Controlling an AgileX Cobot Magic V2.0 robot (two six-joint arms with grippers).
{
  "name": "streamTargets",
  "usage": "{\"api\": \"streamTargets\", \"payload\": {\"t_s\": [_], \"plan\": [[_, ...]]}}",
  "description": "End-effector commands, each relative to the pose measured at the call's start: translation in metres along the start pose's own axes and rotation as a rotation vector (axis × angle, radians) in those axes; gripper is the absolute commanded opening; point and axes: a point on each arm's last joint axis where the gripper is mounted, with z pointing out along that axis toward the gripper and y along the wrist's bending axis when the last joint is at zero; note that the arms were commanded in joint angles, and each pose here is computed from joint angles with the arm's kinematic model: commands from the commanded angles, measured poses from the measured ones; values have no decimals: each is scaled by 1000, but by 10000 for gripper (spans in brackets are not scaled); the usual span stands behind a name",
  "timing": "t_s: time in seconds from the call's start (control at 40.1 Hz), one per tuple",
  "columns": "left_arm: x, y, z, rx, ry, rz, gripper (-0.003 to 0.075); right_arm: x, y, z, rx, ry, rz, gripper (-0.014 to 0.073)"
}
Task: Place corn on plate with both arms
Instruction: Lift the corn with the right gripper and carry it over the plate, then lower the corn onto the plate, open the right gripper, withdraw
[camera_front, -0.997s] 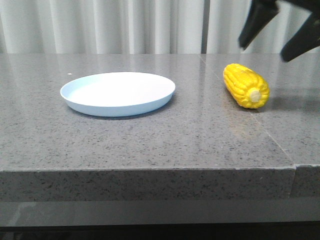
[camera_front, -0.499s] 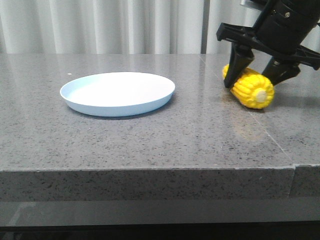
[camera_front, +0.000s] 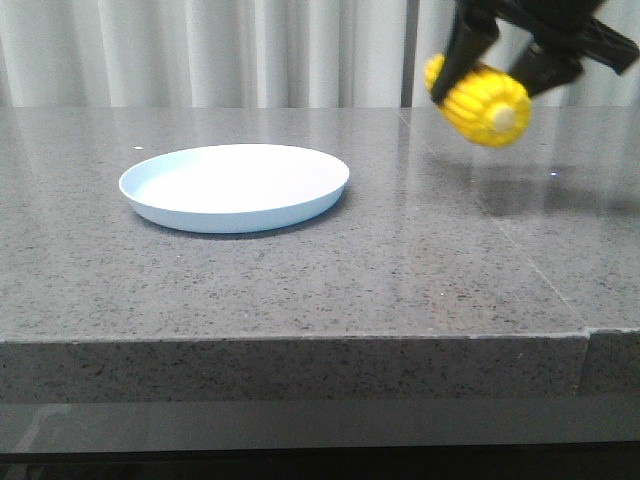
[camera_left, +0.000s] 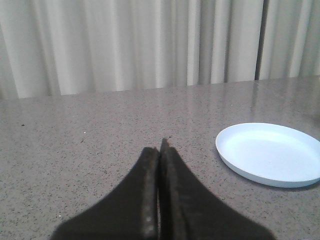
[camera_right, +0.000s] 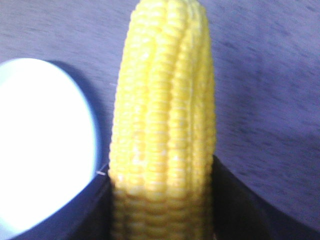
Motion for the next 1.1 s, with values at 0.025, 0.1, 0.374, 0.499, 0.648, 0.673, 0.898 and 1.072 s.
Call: {"api": "streamTargets", "payload": {"t_s": [0.025, 0.1, 0.374, 0.499, 0.648, 0.673, 0.898, 1.072], "plan": [[-14, 0, -2, 7, -90, -8, -20, -13, 43, -25, -127, -112, -32, 195], [-14, 0, -2, 7, -90, -8, -20, -11, 63, -18, -177, -100, -46, 195], [-14, 0, -2, 7, -90, -8, -20, -1, 98, 33, -251, -32, -42, 234], [-14, 0, -2, 7, -90, -8, -20, 6, 95, 56, -235, 11, -23, 298], [-14, 0, -2, 7, -90, -8, -20, 6, 92, 64, -227, 10, -17, 340], [-14, 0, -2, 7, -90, -8, -20, 6, 92, 64, -227, 7, -17, 347], [-14, 0, -2, 7, -90, -8, -20, 5, 93, 64, -232, -7, -8, 517], [-14, 0, -2, 7, -90, -8, -20, 5, 94, 63, -248, 0, 16, 615]]}}
